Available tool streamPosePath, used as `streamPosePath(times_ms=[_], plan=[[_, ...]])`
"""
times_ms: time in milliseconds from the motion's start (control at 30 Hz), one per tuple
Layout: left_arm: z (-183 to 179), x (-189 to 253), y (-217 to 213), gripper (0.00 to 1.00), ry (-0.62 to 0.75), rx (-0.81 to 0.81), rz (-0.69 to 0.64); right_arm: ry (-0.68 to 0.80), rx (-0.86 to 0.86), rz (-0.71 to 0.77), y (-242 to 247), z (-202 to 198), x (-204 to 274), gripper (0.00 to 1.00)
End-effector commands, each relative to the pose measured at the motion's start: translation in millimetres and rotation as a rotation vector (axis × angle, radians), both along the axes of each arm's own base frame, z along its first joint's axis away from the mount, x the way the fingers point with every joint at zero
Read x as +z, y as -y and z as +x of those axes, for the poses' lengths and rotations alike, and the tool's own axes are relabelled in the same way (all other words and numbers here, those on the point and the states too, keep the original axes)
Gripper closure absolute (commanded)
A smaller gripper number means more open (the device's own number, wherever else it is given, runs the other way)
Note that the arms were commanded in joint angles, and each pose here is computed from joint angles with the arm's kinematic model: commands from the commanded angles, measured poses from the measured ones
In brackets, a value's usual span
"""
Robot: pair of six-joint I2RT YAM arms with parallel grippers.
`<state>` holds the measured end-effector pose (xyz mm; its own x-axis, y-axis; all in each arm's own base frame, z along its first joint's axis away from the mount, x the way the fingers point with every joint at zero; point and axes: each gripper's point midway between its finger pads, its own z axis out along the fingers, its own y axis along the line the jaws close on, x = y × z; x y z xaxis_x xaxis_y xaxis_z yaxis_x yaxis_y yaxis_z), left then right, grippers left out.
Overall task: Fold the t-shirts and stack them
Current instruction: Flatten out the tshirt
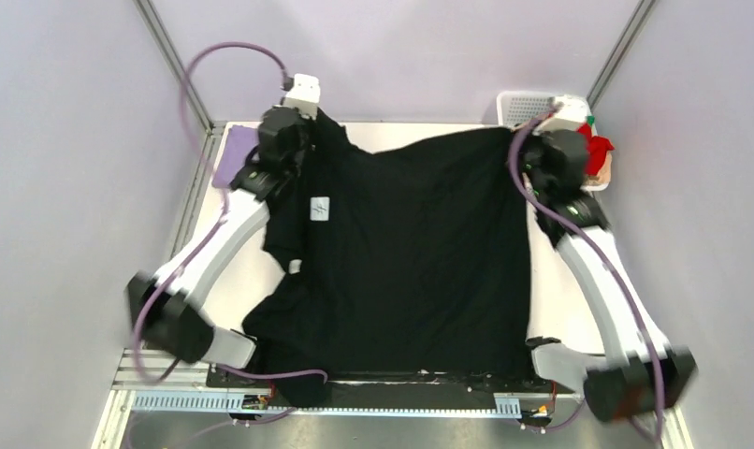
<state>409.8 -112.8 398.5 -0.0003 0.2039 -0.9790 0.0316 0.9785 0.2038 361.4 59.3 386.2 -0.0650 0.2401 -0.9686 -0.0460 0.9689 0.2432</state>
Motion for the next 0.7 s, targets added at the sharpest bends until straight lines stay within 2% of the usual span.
streamPosePath(times_ms=[0, 67, 100, 133, 167, 267, 300, 333, 467, 567, 600, 667], plan=[[86.9, -122.1, -15.2, 0.68, -0.239, 0.108, -0.012, -0.217, -0.188, -0.033, 35.1, 80.0, -112.9, 0.97], [129.4, -170.7, -19.6, 0.5, -0.321, 0.138, 0.003, -0.301, -0.21, -0.043, 38.9, 117.1, -156.0, 0.89], [142.2, -225.4, -19.8, 0.26, -0.436, 0.157, 0.048, -0.334, -0.218, -0.063, 39.1, 134.5, -170.5, 0.78], [162.5, -206.9, -18.0, 0.13, -0.407, 0.171, 0.032, -0.363, -0.222, -0.079, 38.3, 148.8, -179.8, 0.56], [175.4, -214.2, -15.4, 0.03, -0.456, 0.185, 0.039, -0.39, -0.23, -0.087, 37.3, 158.8, -184.3, 0.43], [185.6, -203.0, -5.9, 0.0, -0.469, 0.148, 0.029, -0.41, -0.223, -0.11, 25.1, 168.3, -179.8, 0.17], [183.2, -192.2, -0.2, 0.0, -0.448, 0.118, -0.001, -0.402, -0.211, -0.114, 18.8, 166.4, -175.9, 0.05], [180.0, -187.8, 2.1, 0.0, -0.441, 0.106, -0.019, -0.401, -0.198, -0.113, 12.2, 161.8, -174.9, 0.01], [140.6, -178.4, 11.6, 0.0, -0.489, 0.051, -0.15, -0.433, -0.116, -0.076, -18.0, 124.8, -182.0, 0.0], [91.5, -191.2, 17.1, 0.0, -0.593, 0.005, -0.237, -0.47, -0.032, -0.02, -38.4, 91.5, -190.2, 0.0], [76.2, -182.7, 23.3, 0.0, -0.599, -0.033, -0.288, -0.492, -0.008, 0.015, -43.8, 79.4, -195.0, 0.0], [36.7, -216.6, 27.0, 0.0, -0.698, -0.062, -0.345, -0.533, 0.054, 0.059, -53.4, 55.5, -206.3, 0.0]])
